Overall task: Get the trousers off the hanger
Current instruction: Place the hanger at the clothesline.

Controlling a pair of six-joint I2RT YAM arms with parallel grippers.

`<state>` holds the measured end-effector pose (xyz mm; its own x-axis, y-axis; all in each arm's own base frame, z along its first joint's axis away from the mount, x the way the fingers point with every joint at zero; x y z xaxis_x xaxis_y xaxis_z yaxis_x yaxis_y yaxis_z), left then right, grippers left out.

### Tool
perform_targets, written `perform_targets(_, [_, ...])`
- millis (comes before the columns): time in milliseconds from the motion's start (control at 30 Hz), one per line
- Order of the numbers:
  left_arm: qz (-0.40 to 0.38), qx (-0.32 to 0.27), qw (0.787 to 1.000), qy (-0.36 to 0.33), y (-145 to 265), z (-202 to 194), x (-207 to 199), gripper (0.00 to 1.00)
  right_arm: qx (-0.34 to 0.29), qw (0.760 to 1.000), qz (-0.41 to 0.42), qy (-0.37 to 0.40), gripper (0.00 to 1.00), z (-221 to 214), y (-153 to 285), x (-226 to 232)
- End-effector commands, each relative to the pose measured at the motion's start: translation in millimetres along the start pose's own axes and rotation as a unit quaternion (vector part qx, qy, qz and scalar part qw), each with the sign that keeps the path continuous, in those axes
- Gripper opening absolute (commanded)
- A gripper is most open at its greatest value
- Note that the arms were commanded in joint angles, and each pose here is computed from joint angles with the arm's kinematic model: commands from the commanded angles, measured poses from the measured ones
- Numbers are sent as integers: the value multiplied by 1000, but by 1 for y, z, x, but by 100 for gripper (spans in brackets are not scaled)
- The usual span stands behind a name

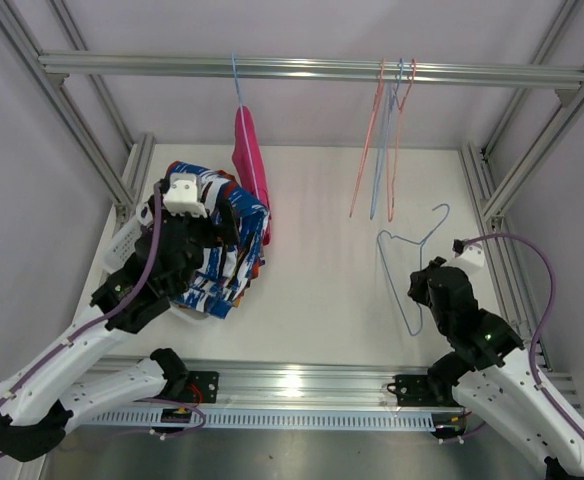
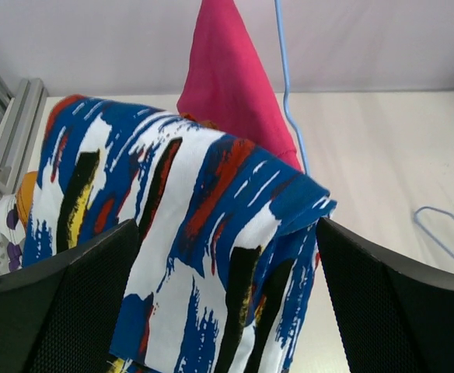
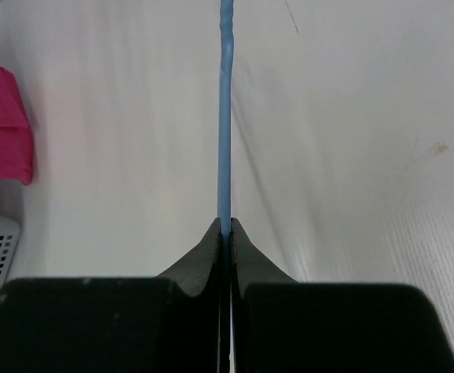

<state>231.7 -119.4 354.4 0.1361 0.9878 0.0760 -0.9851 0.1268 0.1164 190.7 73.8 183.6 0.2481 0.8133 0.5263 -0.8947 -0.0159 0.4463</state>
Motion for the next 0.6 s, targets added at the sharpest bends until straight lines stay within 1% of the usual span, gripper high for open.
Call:
perform_targets(0, [7,-28,999,-20,-4,0,4,99,-49,999,7,1,0,39,14,17])
perform_targets(67, [31,-25,999,-1,-3,-5,17,99,-68,997,-15,17,0,53,20,15])
perform_targets(167, [9,-30,999,23,-2,-14,17,100,-91,995,-14,35,0,80,29,31])
perform_targets(200, [7,-33,999,22,0,-16,19,100,-97,994,-11,51,0,93,33,41])
perform_targets(267, [32,-36,999,26,2,-15,28,99,-103,992,-12,67,0,106,37,51])
perform_targets(300, [34,-39,998,29,4,-16,30,99,-110,990,-4,85,0,120,42,62])
perform_targets(367, [31,-43,998,31,5,-15,30,100,-107,987,27,117,0,129,47,78])
perform_targets(433, [35,-49,998,30,7,-16,33,100,-122,982,23,141,0,147,54,86])
perform_targets(467, [36,-51,998,31,8,-14,34,99,-134,980,7,147,0,156,57,85])
perform_targets(567, [41,-59,997,32,12,-14,38,100,-145,973,-12,180,0,171,61,89])
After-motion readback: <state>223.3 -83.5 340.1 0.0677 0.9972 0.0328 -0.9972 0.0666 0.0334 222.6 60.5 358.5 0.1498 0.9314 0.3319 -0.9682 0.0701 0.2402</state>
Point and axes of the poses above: each gripper's point midway between its finger pads, its own y axis back along the fingers, its own x axis along the line the jaws close on, z = x × y, the point moved 3 cm from there along y, back along the fingers, and after that the axes turned 9 degrees about -y, right-handed, at the moved point
